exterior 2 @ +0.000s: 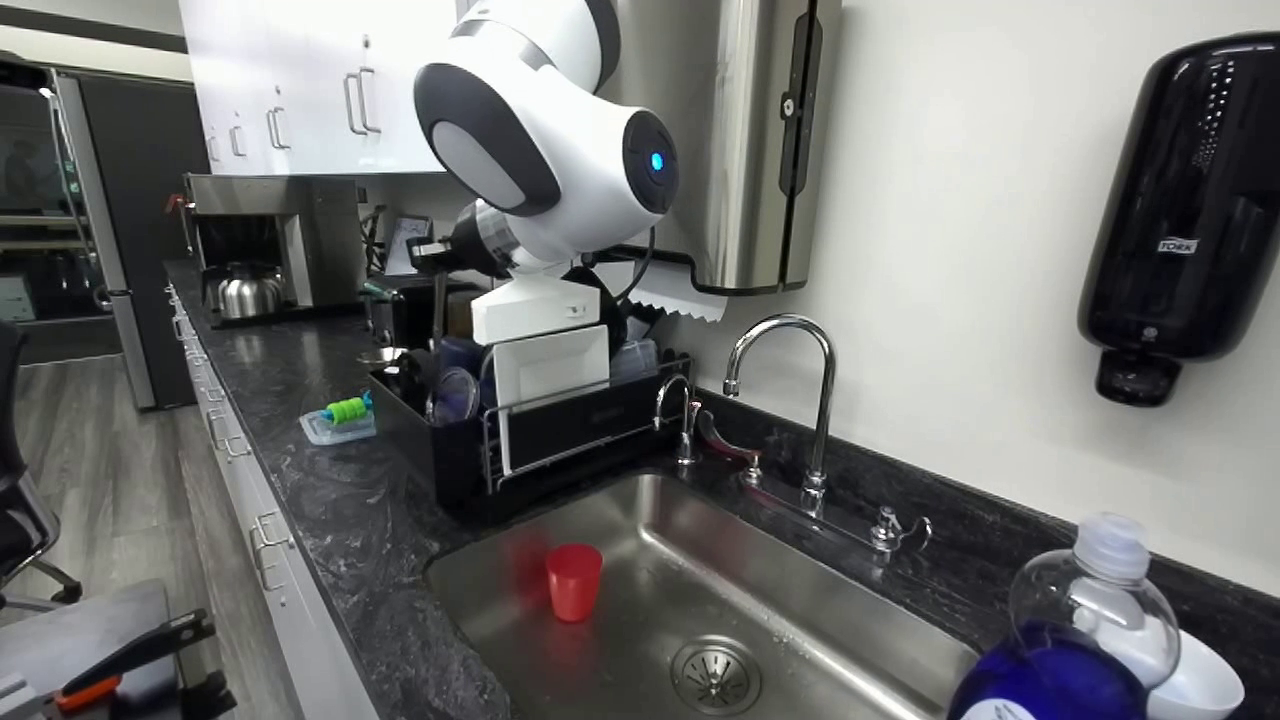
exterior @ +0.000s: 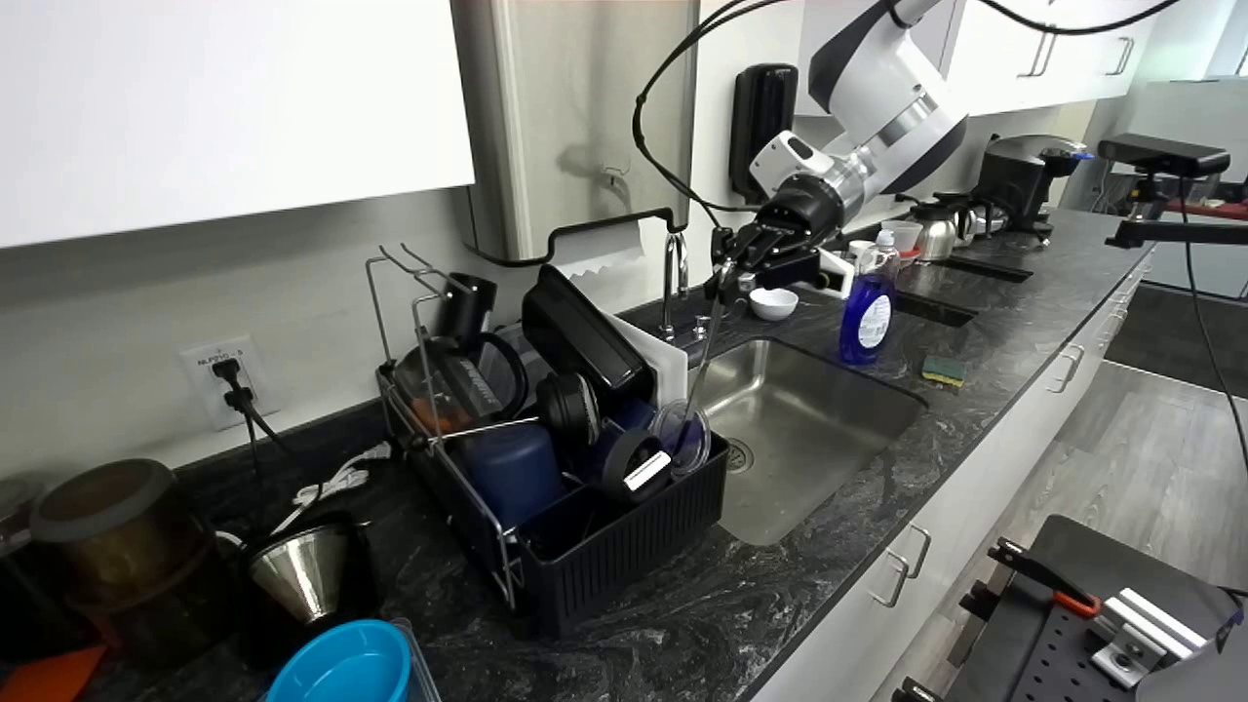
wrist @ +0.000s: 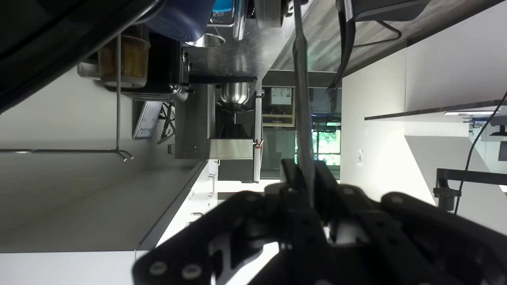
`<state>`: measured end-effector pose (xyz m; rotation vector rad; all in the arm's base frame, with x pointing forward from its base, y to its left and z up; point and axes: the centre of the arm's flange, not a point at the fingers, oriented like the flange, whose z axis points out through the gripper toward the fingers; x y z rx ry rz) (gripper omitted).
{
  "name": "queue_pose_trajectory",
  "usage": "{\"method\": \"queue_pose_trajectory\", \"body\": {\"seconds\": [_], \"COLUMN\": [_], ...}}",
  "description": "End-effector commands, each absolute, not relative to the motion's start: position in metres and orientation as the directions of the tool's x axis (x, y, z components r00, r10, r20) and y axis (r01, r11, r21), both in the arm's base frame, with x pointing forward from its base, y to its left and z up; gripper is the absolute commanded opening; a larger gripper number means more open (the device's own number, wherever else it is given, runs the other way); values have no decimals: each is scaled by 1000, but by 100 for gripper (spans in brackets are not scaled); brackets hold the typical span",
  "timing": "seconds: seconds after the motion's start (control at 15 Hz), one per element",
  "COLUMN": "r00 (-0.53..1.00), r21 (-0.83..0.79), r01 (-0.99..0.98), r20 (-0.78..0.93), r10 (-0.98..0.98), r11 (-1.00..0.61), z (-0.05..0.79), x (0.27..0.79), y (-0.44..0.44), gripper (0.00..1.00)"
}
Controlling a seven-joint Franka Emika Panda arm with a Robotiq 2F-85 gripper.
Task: Put the butter knife in the sink then open and close the tap
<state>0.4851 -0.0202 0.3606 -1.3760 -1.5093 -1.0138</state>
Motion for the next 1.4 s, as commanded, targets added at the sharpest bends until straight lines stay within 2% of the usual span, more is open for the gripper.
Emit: {"method": "queue_pose_trajectory", "body": {"seconds": [0.0, 0.53, 1.0, 1.33], "r00": [-65, -23, -44, -15], "r21": [43, -21, -18, -14], "r01": [997, 997, 996, 999], "r20": [926, 856, 771, 676], "r10": [371, 516, 635, 736], "r11": [66, 80, 91, 33], "z": [376, 410, 435, 434], "x": [488, 488, 485, 489], "y": [-17, -3, 6, -7], "gripper": [3, 3, 3, 3]}}
